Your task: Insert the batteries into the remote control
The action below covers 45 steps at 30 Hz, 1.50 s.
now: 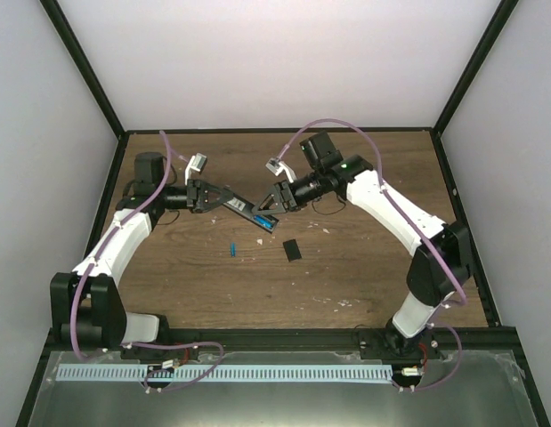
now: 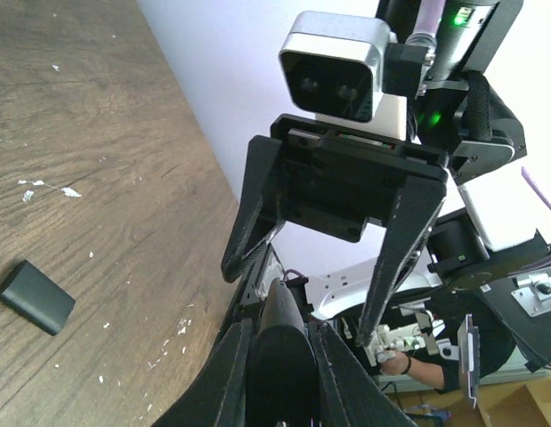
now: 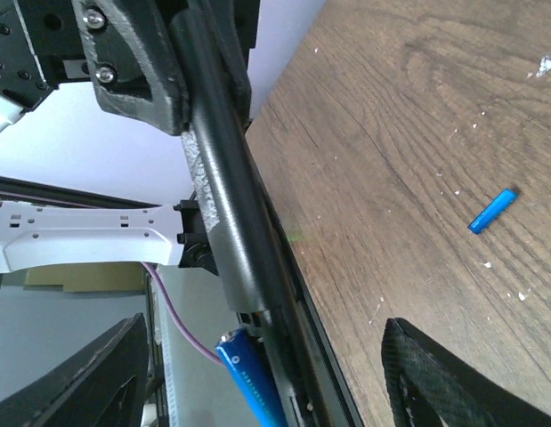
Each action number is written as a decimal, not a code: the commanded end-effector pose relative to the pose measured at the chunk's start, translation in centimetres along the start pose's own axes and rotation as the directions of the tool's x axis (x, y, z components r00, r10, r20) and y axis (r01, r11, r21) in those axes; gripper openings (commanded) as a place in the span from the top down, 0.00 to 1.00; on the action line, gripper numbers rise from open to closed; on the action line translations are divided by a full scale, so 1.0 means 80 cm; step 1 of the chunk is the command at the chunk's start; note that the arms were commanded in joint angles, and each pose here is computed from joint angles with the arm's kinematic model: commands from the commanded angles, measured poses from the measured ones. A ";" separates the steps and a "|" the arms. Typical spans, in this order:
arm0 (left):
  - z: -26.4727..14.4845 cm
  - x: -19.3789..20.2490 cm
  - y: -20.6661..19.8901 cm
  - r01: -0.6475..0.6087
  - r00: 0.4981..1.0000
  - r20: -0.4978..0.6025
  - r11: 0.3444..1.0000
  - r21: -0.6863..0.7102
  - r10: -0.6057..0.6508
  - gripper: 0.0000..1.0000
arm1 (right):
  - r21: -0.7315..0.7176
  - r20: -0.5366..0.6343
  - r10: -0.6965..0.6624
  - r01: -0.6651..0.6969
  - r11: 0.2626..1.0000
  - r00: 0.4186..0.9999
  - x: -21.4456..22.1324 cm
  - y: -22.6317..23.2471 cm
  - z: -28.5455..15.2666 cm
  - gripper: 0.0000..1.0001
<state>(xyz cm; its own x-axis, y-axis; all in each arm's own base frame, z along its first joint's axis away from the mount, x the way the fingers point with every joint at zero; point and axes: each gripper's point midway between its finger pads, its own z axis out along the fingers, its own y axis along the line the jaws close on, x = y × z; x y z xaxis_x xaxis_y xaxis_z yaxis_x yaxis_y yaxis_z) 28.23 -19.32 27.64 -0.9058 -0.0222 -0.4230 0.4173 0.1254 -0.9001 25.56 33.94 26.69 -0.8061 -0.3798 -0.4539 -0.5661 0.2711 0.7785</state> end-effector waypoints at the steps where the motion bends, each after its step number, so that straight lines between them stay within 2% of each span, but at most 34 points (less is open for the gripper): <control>1: 0.000 0.005 -0.015 -0.050 0.999 -0.013 0.998 0.033 0.051 1.00 | -0.056 -0.033 0.020 -0.022 0.998 0.999 0.006 0.007 0.009 0.39; 9: 0.001 0.004 -0.013 -0.053 0.999 -0.013 0.998 0.029 0.053 1.00 | -0.092 -0.040 0.025 -0.029 0.995 0.999 0.005 0.014 0.010 0.53; 45: 0.001 0.002 -0.009 -0.053 0.999 -0.011 0.999 0.012 0.053 1.00 | -0.126 -0.100 0.052 -0.064 0.990 0.994 0.022 0.011 0.027 0.74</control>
<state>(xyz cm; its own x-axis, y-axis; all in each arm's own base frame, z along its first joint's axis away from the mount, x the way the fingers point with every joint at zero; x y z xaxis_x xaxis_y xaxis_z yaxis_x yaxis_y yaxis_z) 27.87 -19.38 27.51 -0.9049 -0.0102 -0.4255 0.4215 0.1182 -0.8991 24.43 35.14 25.57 -0.8217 -0.4252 -0.3795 -0.4988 0.2144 0.8398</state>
